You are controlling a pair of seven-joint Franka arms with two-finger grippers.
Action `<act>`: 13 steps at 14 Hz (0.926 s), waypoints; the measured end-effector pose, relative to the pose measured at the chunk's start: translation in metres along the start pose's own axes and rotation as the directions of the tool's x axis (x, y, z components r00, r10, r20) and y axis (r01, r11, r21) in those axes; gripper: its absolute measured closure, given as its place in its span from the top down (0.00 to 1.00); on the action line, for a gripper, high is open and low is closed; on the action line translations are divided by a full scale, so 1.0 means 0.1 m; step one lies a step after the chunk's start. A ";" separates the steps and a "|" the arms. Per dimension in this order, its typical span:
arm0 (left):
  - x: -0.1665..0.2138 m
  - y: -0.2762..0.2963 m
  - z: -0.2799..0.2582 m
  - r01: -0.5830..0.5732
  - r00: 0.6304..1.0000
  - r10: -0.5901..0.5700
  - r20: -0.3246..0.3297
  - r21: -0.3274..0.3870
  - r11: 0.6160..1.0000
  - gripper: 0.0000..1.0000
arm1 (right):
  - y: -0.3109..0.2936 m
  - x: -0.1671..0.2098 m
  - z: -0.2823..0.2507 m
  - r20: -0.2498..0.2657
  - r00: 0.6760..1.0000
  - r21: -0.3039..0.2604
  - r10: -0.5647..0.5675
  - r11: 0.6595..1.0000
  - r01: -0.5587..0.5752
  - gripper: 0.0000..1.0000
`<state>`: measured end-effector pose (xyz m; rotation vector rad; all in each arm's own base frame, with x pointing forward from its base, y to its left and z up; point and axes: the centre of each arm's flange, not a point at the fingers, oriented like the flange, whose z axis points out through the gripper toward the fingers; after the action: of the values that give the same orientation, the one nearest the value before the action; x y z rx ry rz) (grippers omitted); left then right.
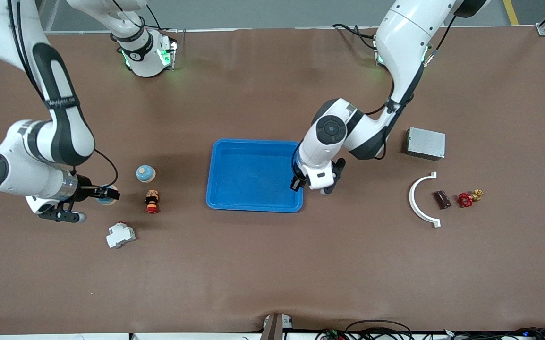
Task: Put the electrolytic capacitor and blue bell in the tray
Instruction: 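Carry the capacitor and the blue bell over the blue tray with both grippers, then release the capacitor in the tray while the right gripper lowers the bell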
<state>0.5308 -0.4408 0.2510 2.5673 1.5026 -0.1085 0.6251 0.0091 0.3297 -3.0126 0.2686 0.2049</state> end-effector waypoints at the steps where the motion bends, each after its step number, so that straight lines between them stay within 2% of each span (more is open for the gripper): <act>1: -0.12 -0.04 0.04 -0.003 1.000 0.003 0.000 0.011 1.000 0.34 | -0.25 -0.10 -0.16 0.006 1.000 -0.001 0.028 1.000 -0.028 0.69; 3: -0.34 -0.11 0.15 0.003 1.000 -0.003 -0.003 0.032 0.999 0.34 | -0.75 -0.30 -0.35 -0.001 0.996 -0.004 0.088 0.996 -0.088 0.69; 6: -0.36 -0.19 0.24 0.014 1.000 -0.013 -0.018 0.083 0.996 0.38 | -1.53 -0.63 -0.34 -0.010 0.985 -0.014 0.170 0.985 -0.170 0.69; 7: -0.33 -0.19 0.25 0.018 1.000 -0.016 -0.022 0.091 0.996 0.44 | -1.76 -0.73 -0.30 -0.015 0.981 -0.015 0.194 0.981 -0.194 0.69; 10: -0.25 -0.14 0.12 0.026 0.999 -0.022 -0.037 0.107 0.994 0.72 | -2.19 -0.95 -0.19 -0.041 0.965 -0.002 0.258 0.966 -0.258 0.69; 11: -0.17 -0.09 -0.02 0.030 0.998 -0.024 -0.053 0.109 0.994 0.84 | -2.27 -1.00 -0.14 -0.046 0.960 0.001 0.276 0.961 -0.276 0.69; 13: 0.13 0.01 -0.44 0.045 0.994 -0.035 -0.101 0.092 0.995 1.00 | -2.42 -1.11 -0.01 -0.058 0.950 0.010 0.307 0.952 -0.307 0.69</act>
<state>0.5367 -0.4227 0.2922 2.6527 1.6213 -0.0591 0.5611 0.2646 0.3699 -2.9631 0.7452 0.1415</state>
